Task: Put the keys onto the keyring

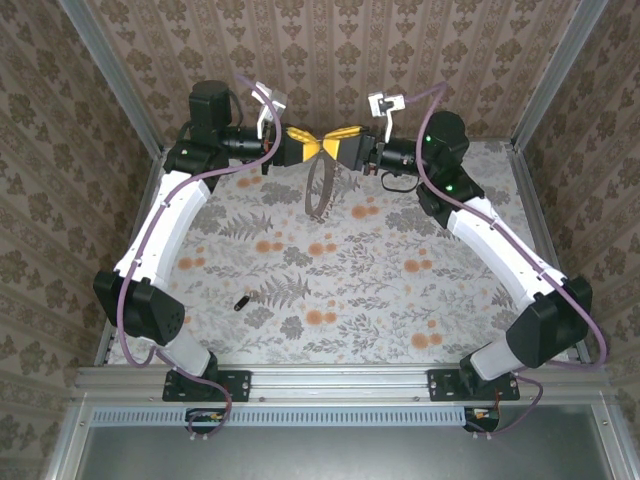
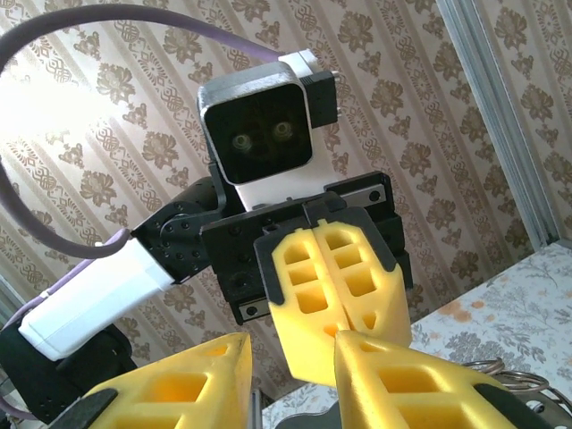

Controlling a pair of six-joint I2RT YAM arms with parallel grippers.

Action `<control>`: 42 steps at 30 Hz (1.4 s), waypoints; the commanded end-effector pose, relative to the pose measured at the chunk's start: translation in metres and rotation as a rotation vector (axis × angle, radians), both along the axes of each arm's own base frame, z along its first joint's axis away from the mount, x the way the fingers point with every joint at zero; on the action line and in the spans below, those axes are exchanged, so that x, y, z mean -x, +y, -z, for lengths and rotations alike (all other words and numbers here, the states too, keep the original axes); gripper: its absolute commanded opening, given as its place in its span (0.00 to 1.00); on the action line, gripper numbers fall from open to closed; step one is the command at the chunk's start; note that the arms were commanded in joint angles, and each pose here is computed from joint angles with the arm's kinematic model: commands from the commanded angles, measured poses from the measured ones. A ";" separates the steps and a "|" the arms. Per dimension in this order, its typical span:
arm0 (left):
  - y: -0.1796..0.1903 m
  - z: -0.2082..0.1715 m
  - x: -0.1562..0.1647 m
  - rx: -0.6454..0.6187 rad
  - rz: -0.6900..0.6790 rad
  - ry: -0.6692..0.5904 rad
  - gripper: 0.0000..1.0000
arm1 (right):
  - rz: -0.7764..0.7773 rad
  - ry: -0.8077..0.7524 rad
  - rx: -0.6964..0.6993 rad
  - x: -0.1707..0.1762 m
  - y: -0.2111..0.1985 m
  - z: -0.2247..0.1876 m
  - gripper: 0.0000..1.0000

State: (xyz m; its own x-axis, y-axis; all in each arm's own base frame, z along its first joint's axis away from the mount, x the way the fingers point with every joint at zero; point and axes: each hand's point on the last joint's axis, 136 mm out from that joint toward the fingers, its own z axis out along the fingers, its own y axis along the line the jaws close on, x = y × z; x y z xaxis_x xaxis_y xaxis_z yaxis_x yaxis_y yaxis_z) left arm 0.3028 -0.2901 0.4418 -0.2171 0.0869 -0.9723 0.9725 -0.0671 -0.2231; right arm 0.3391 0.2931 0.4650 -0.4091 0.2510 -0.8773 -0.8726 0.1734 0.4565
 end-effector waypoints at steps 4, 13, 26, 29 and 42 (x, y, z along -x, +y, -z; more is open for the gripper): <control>0.003 -0.020 0.017 0.031 0.047 -0.074 0.00 | 0.006 -0.034 -0.019 -0.002 0.002 -0.008 0.32; 0.003 -0.020 0.017 0.031 0.051 -0.074 0.00 | 0.027 -0.020 -0.002 -0.008 0.000 0.001 0.34; 0.003 -0.020 0.018 0.032 0.056 -0.076 0.00 | 0.040 -0.006 -0.002 -0.011 -0.004 0.005 0.36; 0.003 -0.020 0.018 0.032 0.056 -0.074 0.00 | 0.023 -0.001 -0.006 -0.010 -0.003 0.006 0.36; 0.002 -0.019 0.018 0.032 0.058 -0.073 0.00 | -0.021 0.017 -0.001 -0.011 0.006 0.011 0.34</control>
State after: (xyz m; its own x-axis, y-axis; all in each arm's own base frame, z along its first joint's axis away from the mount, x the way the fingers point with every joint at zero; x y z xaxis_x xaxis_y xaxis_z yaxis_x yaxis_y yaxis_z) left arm 0.2997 -0.2899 0.4426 -0.2138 0.0863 -0.9731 0.9715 -0.0860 -0.2211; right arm 0.3531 0.2960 0.4480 -0.4394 0.2431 -0.8648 -0.8543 0.1843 0.4859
